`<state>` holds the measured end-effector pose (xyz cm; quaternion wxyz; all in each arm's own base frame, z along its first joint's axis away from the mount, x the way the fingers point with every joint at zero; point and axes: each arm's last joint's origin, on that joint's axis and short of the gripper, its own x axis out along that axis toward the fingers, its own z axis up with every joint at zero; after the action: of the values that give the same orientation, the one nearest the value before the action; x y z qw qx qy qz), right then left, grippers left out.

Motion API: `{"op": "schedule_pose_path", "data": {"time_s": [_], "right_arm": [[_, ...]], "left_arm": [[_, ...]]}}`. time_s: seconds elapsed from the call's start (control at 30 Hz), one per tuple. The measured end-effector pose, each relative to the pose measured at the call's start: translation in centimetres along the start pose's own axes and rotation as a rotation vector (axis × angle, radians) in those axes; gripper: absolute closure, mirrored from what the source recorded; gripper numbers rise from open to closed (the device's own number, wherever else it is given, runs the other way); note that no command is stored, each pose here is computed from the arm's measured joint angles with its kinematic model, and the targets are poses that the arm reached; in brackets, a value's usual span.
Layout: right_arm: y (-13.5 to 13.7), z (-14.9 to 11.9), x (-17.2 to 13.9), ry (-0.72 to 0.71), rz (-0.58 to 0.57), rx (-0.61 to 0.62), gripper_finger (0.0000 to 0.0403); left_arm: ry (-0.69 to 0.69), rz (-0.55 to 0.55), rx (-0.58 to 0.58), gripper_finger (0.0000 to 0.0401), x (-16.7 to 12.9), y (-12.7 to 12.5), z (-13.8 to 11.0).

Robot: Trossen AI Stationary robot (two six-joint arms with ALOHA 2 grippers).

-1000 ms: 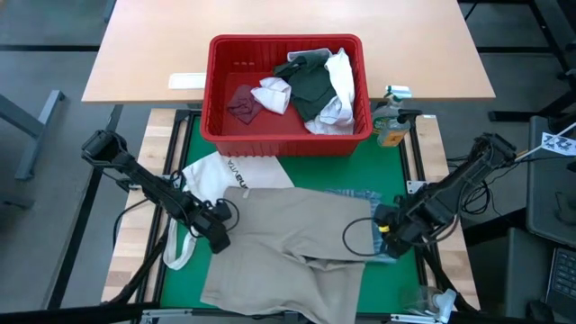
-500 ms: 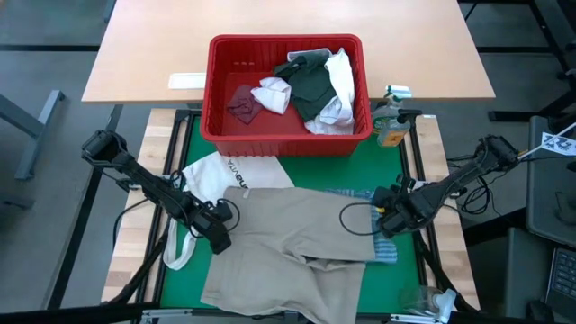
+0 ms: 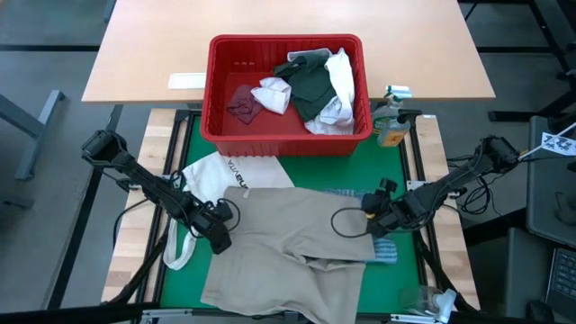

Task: Fold Laundry from Bin
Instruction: Fold the brown shorts

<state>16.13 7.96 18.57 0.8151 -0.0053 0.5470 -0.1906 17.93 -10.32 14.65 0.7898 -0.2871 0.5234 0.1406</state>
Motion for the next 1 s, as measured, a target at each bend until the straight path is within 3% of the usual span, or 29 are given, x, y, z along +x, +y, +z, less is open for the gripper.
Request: {"op": "schedule_pose_path", "data": {"time_s": [0.23, 0.53, 0.73, 1.0], "right_arm": [[0.0, 0.5, 0.0, -0.113, -0.070, -0.048, 0.0237], [0.0, 0.5, 0.0, -0.107, -0.066, -0.073, 0.0237], [0.0, 0.5, 0.0, -0.106, -0.066, -0.104, 0.0237], [0.0, 0.5, 0.0, -0.107, -0.064, -0.103, 0.0237]], "left_arm": [[-0.008, 0.003, 0.000, 0.0289, 0.0, 0.0, 0.0], [-0.017, -0.082, 0.004, 0.0309, -0.5, -0.6, 0.3], [-0.055, -0.188, 0.027, 0.0312, -2.5, -0.7, 0.6], [-0.212, -0.277, -0.028, 0.0312, -6.0, 0.2, 1.6]]}}
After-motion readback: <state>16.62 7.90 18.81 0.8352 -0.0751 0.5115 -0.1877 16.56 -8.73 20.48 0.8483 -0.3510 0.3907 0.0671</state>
